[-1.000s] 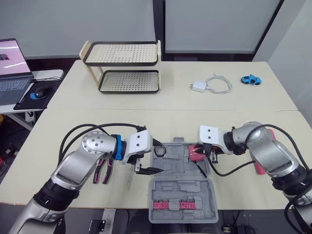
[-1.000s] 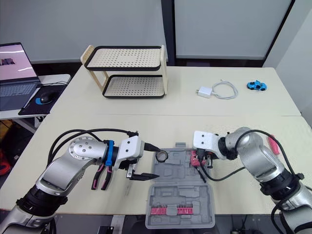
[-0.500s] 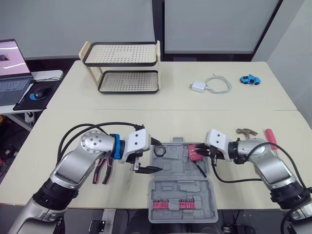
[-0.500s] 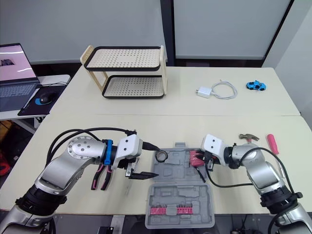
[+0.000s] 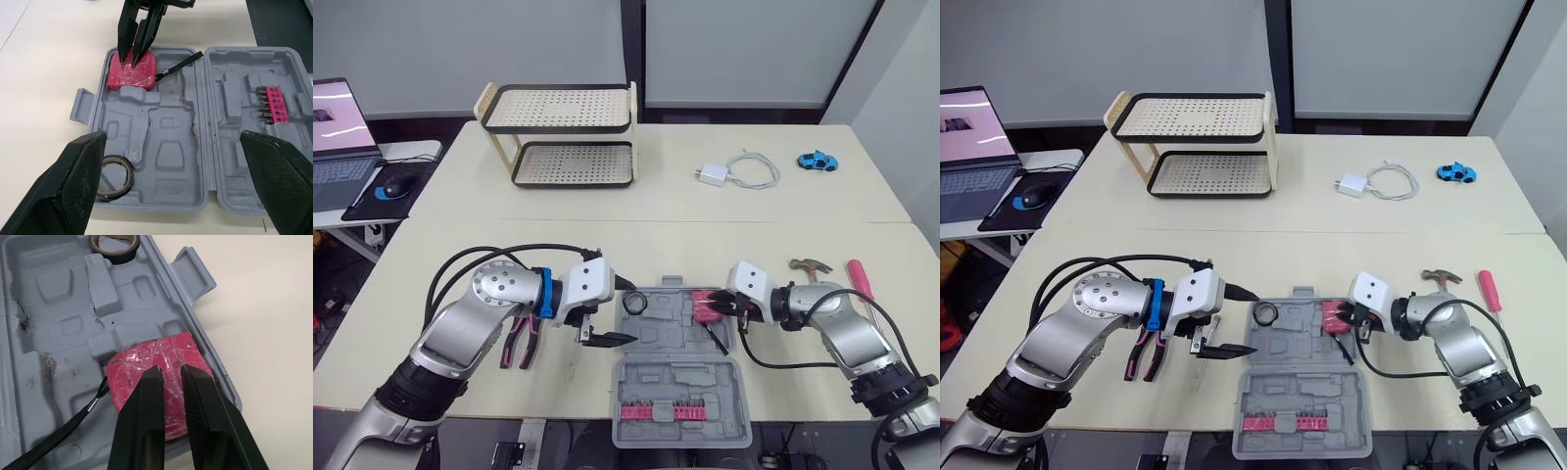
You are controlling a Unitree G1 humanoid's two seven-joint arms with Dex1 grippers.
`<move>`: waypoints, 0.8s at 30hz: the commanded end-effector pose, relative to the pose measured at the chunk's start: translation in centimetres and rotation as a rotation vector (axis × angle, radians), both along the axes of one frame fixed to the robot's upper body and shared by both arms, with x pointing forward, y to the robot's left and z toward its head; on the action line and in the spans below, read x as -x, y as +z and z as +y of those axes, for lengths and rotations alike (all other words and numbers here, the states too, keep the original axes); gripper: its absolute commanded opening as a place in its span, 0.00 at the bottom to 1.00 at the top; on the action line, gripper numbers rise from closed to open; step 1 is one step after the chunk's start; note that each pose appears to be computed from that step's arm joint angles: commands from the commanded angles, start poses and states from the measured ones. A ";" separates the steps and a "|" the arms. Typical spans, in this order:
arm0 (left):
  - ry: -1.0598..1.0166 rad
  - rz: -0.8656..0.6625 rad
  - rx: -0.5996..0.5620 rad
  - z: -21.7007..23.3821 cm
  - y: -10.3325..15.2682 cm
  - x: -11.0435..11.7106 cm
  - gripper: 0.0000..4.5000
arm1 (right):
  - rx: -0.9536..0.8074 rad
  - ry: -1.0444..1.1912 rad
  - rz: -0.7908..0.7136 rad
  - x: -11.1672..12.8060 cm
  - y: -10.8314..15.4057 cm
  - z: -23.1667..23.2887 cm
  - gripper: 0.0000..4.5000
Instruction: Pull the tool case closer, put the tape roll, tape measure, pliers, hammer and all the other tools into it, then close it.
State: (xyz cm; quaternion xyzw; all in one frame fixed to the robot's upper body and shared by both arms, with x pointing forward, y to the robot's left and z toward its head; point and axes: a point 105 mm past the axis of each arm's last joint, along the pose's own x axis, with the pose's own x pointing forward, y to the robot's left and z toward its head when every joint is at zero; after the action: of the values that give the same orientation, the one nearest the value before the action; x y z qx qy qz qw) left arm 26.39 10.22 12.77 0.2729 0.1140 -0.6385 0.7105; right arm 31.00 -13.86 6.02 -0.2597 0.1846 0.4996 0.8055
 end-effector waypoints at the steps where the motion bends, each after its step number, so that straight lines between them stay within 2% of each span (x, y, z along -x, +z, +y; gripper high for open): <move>1: -0.009 -0.045 0.011 0.3 1.2 0.0 1.00 | 0.056 -0.033 0.098 0.6 -2.9 -1.0 0.15; 5: 0.001 -0.043 0.006 0.7 1.1 -0.1 1.00 | 0.064 -0.050 0.148 0.6 -3.8 -1.2 0.15; 13: 0.033 -0.044 0.025 1.3 0.9 -0.5 1.00 | 0.007 -0.020 0.007 -0.5 -1.8 -0.1 0.15; 19: 0.076 -0.053 0.061 2.4 1.2 -0.9 1.00 | -0.069 -0.001 -0.097 0.0 1.5 0.7 0.15; 24: 0.201 -0.059 0.128 4.8 2.1 -1.7 1.00 | -0.105 0.006 -0.216 1.2 5.9 0.9 0.15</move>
State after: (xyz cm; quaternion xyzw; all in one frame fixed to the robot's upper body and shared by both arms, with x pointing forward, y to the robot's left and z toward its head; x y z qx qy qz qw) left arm 27.83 14.00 13.69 0.2389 0.0976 -0.5812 0.7718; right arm 29.96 -12.71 9.35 -0.2597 0.1076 0.4934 0.8231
